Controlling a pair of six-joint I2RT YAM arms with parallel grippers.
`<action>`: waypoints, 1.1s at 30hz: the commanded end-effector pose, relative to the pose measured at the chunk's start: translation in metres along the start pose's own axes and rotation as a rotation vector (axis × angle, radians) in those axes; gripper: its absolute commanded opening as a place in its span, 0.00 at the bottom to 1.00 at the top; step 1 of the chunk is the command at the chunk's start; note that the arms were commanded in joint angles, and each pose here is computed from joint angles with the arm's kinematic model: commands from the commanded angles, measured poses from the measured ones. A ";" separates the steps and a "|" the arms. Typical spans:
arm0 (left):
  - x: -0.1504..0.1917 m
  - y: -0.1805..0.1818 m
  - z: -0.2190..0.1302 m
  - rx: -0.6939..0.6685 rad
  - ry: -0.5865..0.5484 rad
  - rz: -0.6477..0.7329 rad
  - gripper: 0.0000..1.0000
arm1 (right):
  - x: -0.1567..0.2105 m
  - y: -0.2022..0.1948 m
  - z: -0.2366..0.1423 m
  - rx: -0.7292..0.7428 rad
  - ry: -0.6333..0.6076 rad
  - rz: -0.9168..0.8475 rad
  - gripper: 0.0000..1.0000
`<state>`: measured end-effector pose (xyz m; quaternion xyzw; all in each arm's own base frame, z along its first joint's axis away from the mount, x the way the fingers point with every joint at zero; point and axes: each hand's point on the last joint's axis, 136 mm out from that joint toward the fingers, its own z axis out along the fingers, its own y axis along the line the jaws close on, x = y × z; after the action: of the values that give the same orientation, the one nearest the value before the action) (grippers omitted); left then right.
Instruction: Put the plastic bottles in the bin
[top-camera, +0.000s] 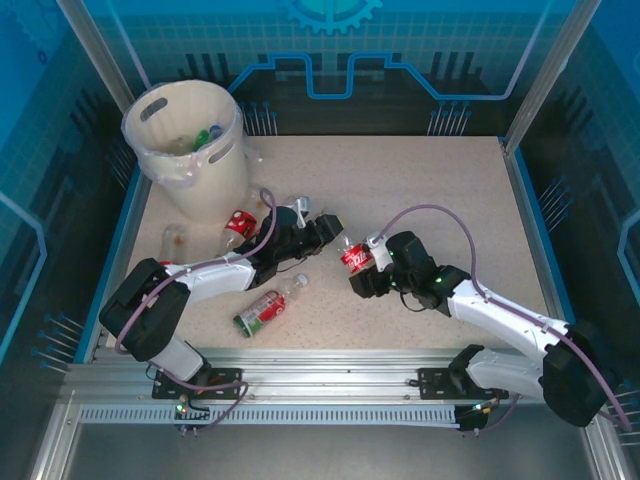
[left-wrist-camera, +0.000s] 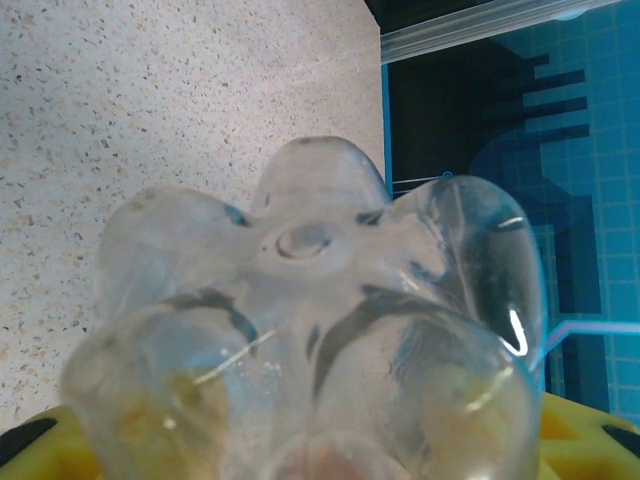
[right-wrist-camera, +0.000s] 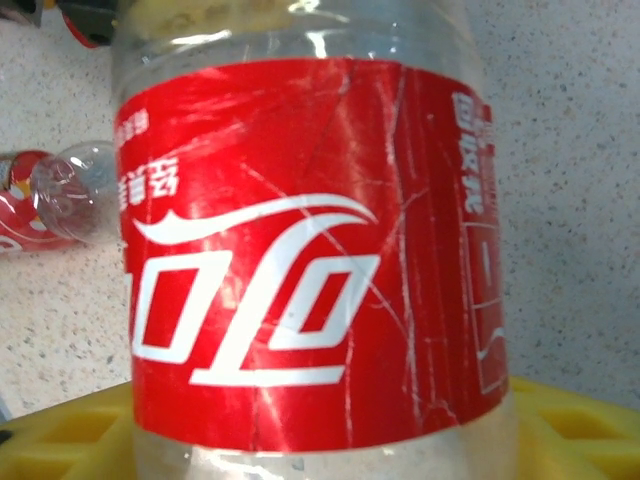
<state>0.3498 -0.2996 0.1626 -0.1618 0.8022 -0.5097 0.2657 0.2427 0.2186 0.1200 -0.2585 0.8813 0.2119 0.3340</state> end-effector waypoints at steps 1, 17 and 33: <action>-0.005 -0.005 0.001 0.002 -0.017 0.019 0.52 | -0.008 0.010 -0.010 -0.034 -0.036 -0.041 0.78; -0.104 -0.094 -0.049 0.047 -0.155 0.261 0.43 | -0.031 -0.046 -0.071 0.234 -0.222 0.019 1.00; -0.319 -0.198 -0.275 -0.144 -0.956 0.663 0.12 | -0.012 -0.054 -0.063 0.254 -0.201 0.066 1.00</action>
<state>0.4504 -0.0526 0.4897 -0.1178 0.6685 -0.2933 0.6732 0.2518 0.1519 0.1614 -0.1779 0.8692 0.1382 0.4402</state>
